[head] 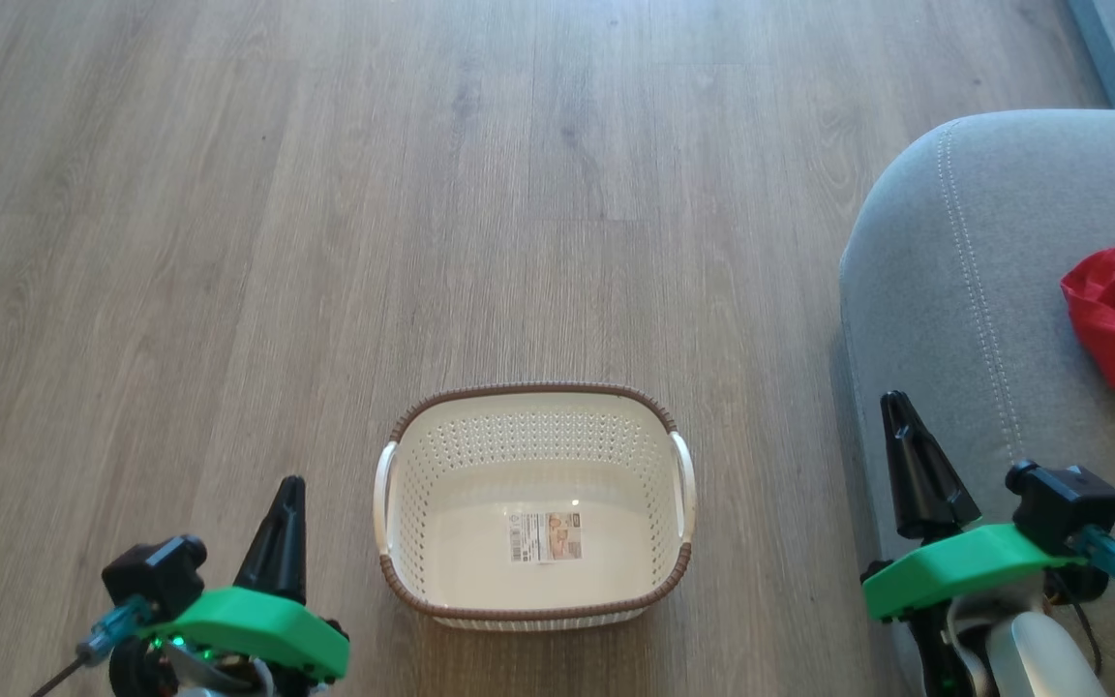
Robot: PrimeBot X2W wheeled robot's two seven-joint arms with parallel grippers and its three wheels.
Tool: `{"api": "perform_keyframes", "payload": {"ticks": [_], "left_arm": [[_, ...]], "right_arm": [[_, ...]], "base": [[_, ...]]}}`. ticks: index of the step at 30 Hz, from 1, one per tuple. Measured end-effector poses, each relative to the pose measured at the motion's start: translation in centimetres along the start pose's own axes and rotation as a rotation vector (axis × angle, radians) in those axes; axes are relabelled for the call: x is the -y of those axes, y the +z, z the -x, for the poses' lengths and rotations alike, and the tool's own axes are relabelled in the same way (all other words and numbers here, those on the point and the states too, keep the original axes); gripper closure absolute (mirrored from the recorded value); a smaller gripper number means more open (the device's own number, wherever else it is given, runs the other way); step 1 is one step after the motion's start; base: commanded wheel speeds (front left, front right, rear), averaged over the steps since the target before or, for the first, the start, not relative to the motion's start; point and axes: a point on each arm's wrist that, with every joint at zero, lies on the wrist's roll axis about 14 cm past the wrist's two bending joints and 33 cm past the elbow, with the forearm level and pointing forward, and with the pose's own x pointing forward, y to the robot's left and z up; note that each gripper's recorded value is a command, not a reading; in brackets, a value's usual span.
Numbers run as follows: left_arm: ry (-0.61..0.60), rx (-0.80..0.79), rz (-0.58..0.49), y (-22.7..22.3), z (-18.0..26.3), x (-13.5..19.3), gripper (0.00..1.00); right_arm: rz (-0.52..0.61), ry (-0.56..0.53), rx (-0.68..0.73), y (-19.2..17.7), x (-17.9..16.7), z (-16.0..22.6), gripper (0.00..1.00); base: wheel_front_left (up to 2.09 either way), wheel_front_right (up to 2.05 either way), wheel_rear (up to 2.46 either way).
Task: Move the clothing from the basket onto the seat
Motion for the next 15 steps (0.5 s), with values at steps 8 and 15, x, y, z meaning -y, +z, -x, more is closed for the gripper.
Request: {"api": "perform_keyframes", "payload": {"ticks": [8,15], "left_arm": [[0.008,-0.017,0.083,-0.2,-0.1,-0.1,1.00],[0.027,-0.021,0.155,0.0,-0.2,-0.5,1.00]], "right_arm": [[-0.091,-0.031,-0.011,-0.1,0.6,0.2,1.00],[-0.171,-0.057,-0.014,-0.1,1.2,0.3,1.00]], "base": [[0.00,0.00,0.00],[0.00,0.00,0.00]]}}
